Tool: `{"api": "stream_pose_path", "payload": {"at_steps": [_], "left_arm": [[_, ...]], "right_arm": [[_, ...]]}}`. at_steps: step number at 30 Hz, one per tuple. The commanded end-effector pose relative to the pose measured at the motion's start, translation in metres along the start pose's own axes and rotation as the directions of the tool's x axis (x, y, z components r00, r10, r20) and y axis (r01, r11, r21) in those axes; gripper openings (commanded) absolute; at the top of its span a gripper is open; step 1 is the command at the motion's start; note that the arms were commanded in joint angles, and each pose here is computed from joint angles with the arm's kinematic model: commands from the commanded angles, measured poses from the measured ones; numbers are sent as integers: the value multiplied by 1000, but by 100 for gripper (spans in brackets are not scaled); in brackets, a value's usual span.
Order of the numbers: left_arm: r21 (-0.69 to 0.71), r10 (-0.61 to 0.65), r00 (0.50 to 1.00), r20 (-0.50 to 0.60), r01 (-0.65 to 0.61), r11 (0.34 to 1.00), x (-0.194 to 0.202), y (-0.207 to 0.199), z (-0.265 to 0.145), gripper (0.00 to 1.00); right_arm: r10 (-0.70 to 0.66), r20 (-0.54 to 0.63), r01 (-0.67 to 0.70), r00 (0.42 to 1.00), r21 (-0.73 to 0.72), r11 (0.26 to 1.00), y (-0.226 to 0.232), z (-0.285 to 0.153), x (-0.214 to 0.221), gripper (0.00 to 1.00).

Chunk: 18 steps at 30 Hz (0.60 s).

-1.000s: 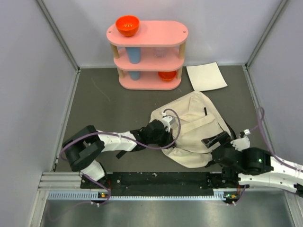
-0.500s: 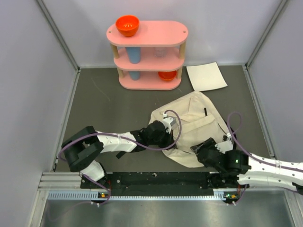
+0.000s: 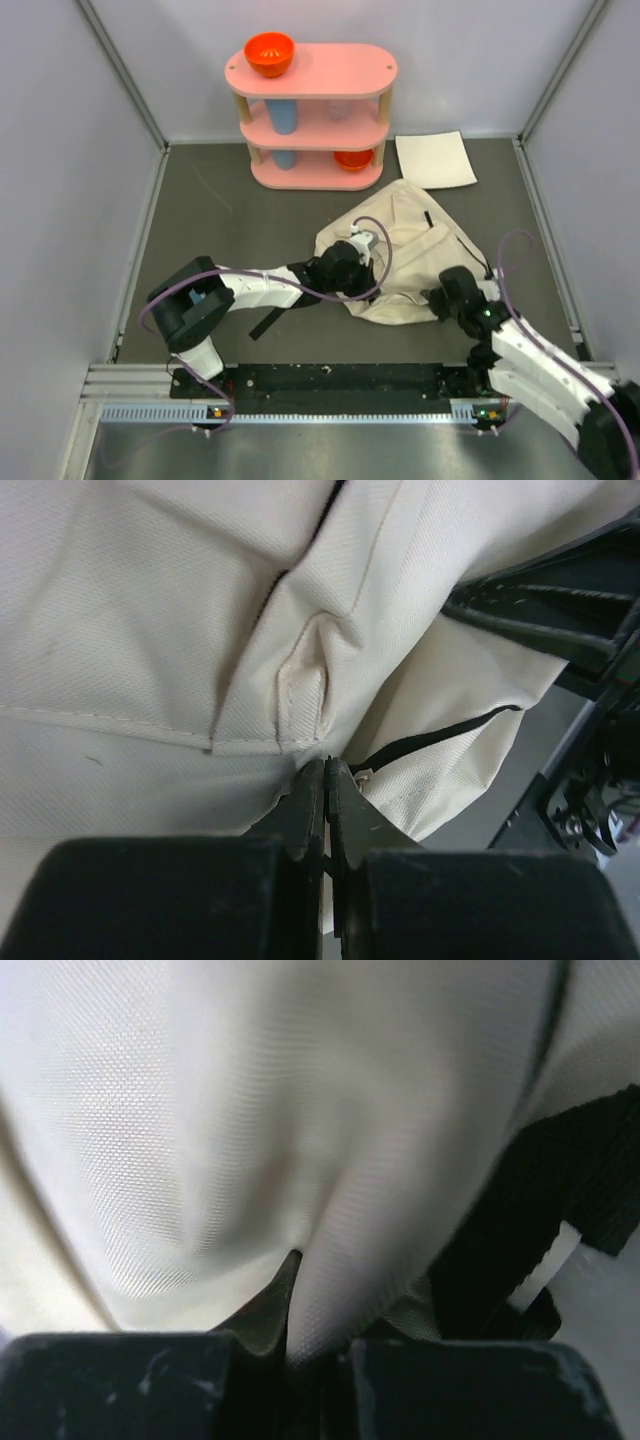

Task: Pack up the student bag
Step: Zip the student bag at the center of the board.

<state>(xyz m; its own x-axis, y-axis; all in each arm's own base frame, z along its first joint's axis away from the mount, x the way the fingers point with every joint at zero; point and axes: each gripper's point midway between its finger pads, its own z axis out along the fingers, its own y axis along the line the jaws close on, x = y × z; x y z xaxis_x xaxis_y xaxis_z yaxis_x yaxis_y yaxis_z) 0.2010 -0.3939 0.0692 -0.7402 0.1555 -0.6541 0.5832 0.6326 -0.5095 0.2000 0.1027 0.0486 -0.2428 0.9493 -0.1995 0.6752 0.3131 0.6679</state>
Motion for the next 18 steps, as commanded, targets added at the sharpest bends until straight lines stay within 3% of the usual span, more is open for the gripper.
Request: {"api": "stream_pose_path", "payload": {"at_steps": [1, 2, 3, 4, 8, 11, 12, 13, 15, 18], "left_arm": [[-87, -37, 996, 77, 43, 995, -33, 26, 1, 0], [-101, -50, 995, 92, 60, 993, -39, 35, 0, 0], [-98, -53, 995, 88, 62, 993, -41, 37, 2, 0], [-92, -50, 994, 95, 59, 994, -46, 37, 2, 0], [-25, -34, 997, 76, 36, 999, -51, 23, 3, 0], [34, -42, 996, 73, 40, 999, -48, 11, 2, 0], [40, -42, 997, 70, 39, 998, -47, 8, 1, 0], [44, -41, 997, 65, 38, 998, -44, 7, 2, 0], [56, -30, 998, 59, 26, 998, -39, 0, 1, 0], [70, -21, 998, 53, 18, 997, -34, -7, 1, 0]], "right_arm": [[-219, -108, 197, 970, -185, 963, 77, 22, 13, 0], [-309, -120, 293, 943, -135, 946, 73, 34, 16, 0], [-336, -116, 314, 935, -171, 934, 103, 33, 16, 0], [-355, -123, 340, 927, -129, 932, 100, 39, 14, 0], [-368, -141, 349, 919, -142, 926, 108, 37, 13, 1], [-348, -101, 333, 932, -141, 932, 91, 23, 3, 25], [-343, -116, 328, 932, -130, 936, 78, 21, 5, 55], [-312, -109, 291, 944, -173, 941, 83, 8, 3, 67], [-291, -153, 265, 944, -171, 949, 67, -1, 10, 76], [-241, -192, 205, 951, -189, 960, 57, -19, 18, 81]]}}
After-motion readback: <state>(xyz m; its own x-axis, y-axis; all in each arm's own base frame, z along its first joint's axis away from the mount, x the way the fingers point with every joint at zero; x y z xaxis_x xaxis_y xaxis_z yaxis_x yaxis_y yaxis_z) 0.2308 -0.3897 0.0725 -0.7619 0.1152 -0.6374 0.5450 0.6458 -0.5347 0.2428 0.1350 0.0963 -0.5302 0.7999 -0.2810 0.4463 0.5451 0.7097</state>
